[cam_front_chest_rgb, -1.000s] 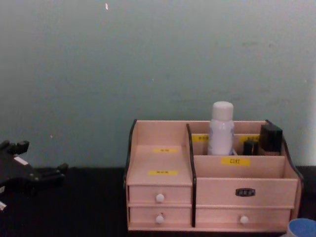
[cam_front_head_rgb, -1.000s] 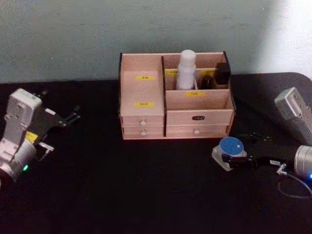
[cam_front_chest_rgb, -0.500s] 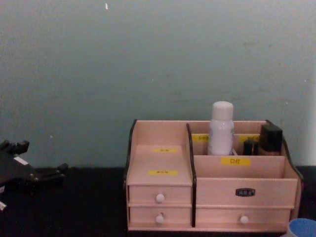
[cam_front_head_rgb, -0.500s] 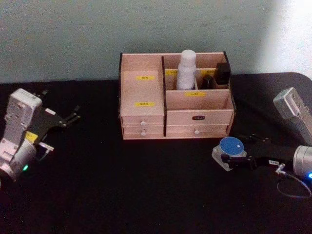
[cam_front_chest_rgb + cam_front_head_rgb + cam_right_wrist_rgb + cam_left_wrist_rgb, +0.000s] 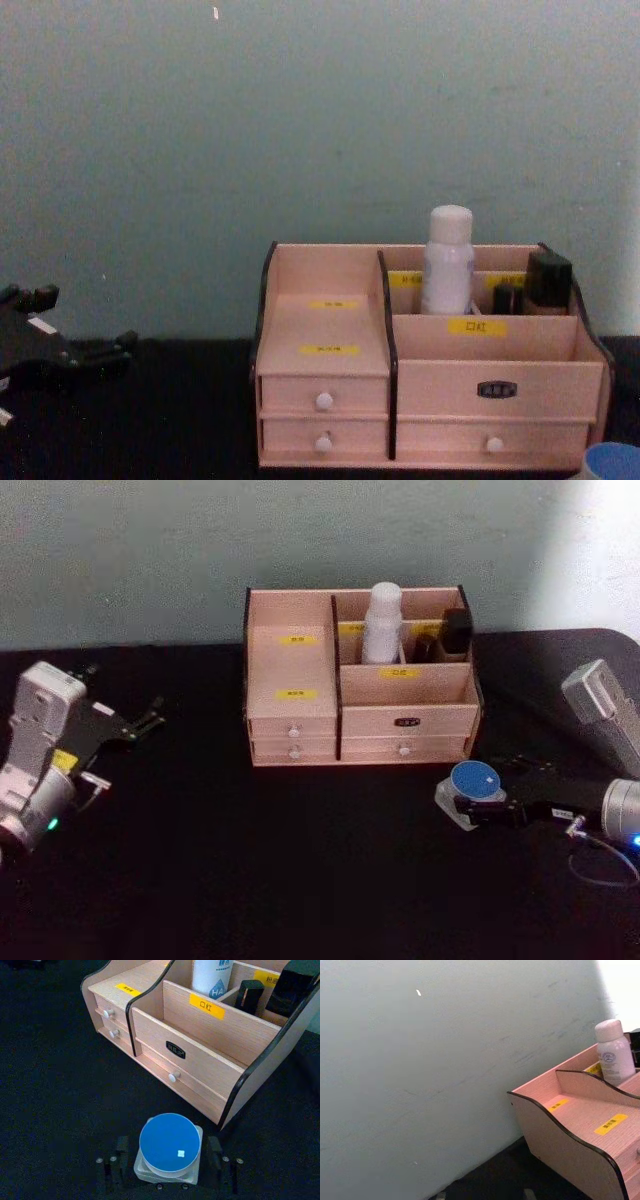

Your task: Pick up the facial cleanser and watermelon frost from the table and place them into the tiered storage box.

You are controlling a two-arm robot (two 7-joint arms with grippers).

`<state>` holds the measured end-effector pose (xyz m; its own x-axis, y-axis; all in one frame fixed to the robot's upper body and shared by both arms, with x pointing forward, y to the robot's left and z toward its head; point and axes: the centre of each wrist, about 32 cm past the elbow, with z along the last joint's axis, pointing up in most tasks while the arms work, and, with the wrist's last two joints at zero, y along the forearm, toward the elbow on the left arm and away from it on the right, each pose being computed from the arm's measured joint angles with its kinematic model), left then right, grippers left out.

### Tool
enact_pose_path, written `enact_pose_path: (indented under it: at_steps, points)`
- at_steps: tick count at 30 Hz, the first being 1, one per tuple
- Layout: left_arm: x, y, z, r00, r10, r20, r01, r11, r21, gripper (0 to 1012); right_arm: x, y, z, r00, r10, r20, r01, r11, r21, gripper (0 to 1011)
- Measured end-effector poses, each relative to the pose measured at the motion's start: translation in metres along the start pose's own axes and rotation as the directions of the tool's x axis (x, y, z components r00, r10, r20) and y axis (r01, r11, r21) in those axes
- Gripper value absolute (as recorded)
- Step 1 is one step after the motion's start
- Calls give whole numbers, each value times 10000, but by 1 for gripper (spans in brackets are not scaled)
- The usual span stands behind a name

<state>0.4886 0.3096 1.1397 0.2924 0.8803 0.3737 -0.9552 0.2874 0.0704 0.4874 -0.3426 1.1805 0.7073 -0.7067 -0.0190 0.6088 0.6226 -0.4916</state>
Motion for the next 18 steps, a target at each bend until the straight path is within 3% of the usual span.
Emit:
enact_pose_path:
  at_steps: [7, 12, 18]
  points:
    - [0, 0, 0, 10000, 1, 0, -1, 10000, -1, 1001, -1, 0, 1, 10000, -1, 1, 1, 10000, 2, 866]
    - [0, 0, 0, 10000, 1, 0, -1, 10000, -1, 1001, 0, 0, 1, 10000, -6, 3, 6, 10000, 3, 708]
    - [0, 0, 0, 10000, 1, 0, -1, 10000, -1, 1001, -1, 0, 1, 10000, -5, 3, 5, 10000, 4, 705]
